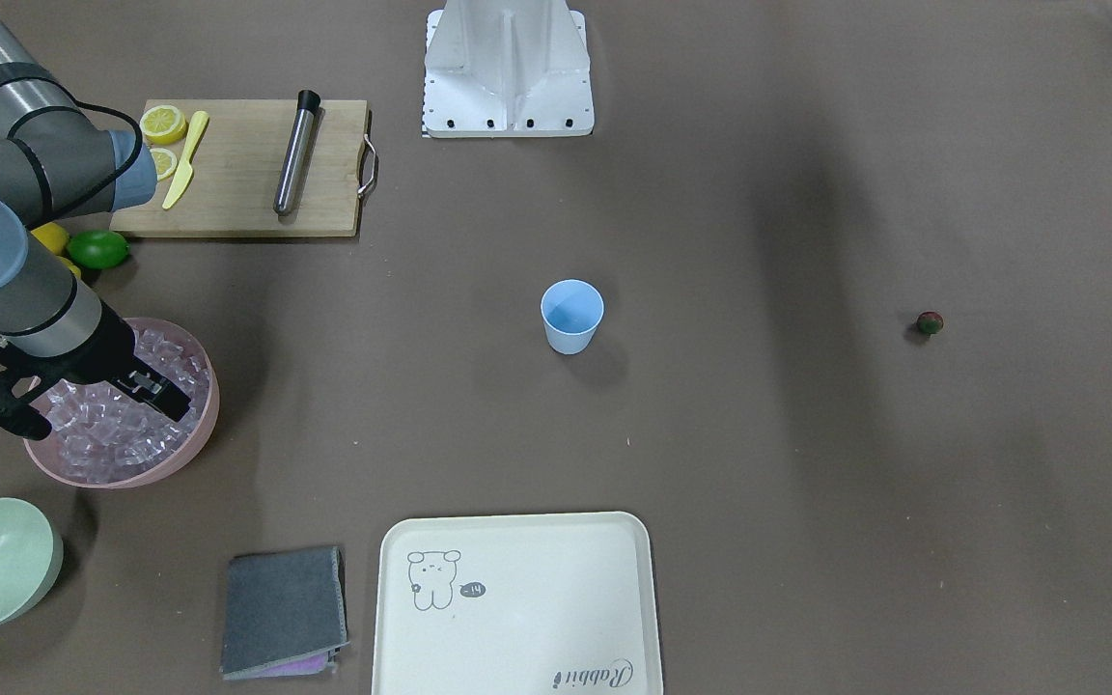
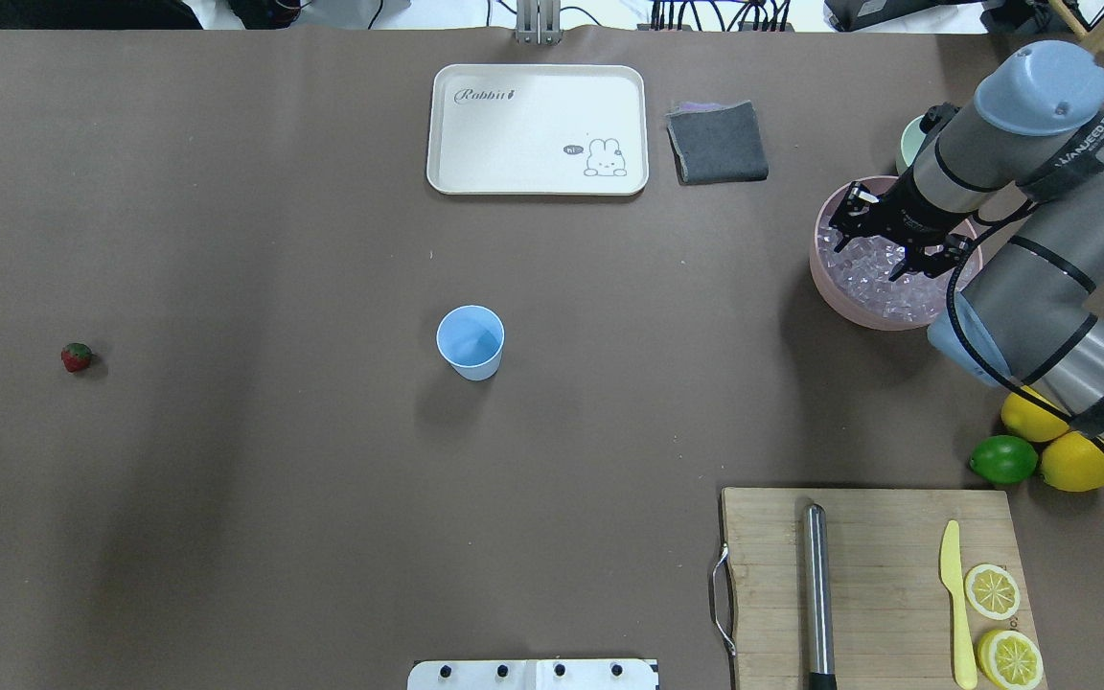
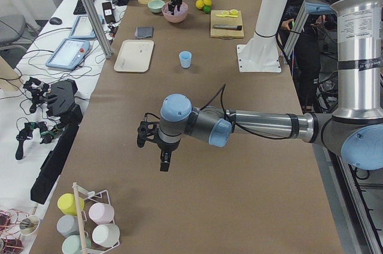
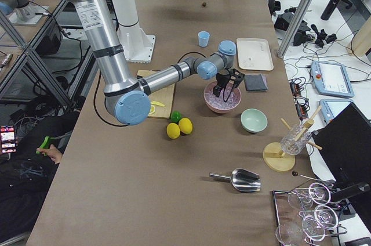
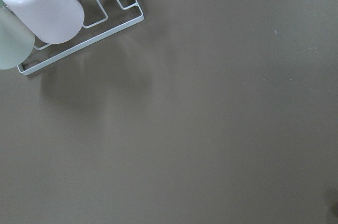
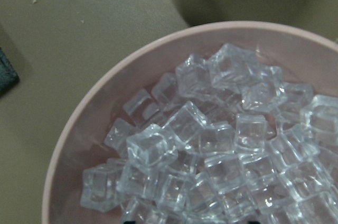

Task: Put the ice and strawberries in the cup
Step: 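Lower the right gripper into the ice and grasp an ice cube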

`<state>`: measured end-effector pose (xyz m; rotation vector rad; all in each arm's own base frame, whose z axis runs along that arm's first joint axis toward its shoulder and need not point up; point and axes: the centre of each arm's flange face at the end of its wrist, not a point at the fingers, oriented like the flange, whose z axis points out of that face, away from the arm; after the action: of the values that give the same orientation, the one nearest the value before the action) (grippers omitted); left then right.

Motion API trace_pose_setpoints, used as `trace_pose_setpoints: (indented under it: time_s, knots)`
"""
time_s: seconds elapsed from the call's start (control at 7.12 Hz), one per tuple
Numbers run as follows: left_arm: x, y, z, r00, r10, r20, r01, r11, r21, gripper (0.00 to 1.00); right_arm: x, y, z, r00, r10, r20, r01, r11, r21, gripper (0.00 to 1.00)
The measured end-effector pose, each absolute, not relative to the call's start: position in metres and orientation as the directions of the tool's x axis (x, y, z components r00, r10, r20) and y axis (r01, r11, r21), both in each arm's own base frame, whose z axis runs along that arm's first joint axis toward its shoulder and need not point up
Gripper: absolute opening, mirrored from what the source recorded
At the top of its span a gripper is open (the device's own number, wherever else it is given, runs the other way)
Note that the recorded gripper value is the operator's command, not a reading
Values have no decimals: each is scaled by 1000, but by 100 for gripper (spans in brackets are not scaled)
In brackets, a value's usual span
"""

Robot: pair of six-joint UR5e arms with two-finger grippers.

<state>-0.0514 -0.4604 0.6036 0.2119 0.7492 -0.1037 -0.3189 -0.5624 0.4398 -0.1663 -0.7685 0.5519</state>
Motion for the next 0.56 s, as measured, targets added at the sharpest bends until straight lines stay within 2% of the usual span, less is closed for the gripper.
trace_pose_setpoints:
  time_s: [0.56]
  knots:
    - [-51,-462,602,728,-17,-685,169,973,156,98,-324,-557,447,599,524,606,-400,851,-340,70]
